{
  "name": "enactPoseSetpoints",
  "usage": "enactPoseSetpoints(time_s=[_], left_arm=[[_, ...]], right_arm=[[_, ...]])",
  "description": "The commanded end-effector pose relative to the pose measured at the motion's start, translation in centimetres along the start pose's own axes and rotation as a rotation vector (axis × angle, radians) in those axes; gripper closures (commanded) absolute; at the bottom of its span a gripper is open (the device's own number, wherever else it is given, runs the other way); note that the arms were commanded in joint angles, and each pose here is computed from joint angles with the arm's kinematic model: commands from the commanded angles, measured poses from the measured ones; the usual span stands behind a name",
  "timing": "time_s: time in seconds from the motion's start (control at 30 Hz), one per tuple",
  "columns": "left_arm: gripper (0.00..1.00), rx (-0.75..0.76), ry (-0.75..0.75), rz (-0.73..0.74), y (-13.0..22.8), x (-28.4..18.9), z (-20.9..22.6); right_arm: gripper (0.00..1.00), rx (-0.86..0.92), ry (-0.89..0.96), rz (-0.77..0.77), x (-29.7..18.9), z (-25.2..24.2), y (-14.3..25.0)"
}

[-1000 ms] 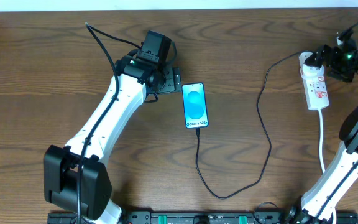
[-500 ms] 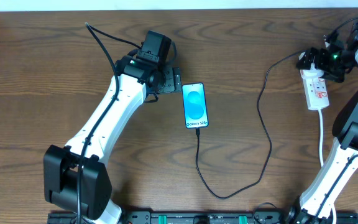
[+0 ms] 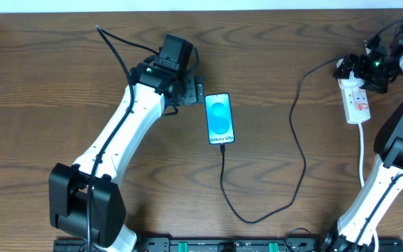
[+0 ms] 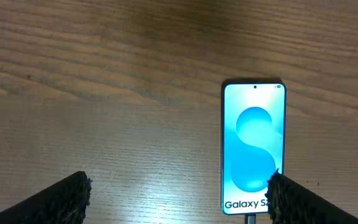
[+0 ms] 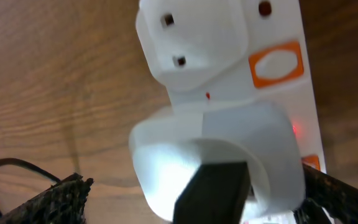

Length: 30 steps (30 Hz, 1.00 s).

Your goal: Plug charger to phone and switch on socket

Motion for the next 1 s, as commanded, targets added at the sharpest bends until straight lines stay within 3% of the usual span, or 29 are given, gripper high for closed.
enactPoseSetpoints(time_s=[0.0, 0.27, 0.53, 0.97], left_arm=[[0.09, 0.006, -0.015, -0.008, -0.3, 0.0, 0.2], [0.09, 0.006, -0.015, -0.008, -0.3, 0.0, 0.2], [0.1, 0.006, -0.015, -0.008, -0.3, 0.0, 0.2], [0.09, 0.006, -0.015, -0.008, -0.3, 0.0, 0.2]], right_arm=[[0.01, 0.036, -0.002, -0.004, -1.0, -0.1, 0.2], [0.01, 0.1, 0.145, -0.134, -9.7, 0.6, 0.8], [0.01, 0.087, 0.148, -0.29, -18.0, 4.7, 2.7], [0.01, 0.078, 0.152, -0.315, -19.1, 5.2, 3.0]])
Point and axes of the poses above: each gripper's point midway between its finger pads, its own x axis out along the fingers, its own z axis along the line the jaws close on, y = z × x, the point moved 7 cm from there along -x, back along the fingers, and after that the axes turned 10 degrees about -x, right-handed, at the moved point
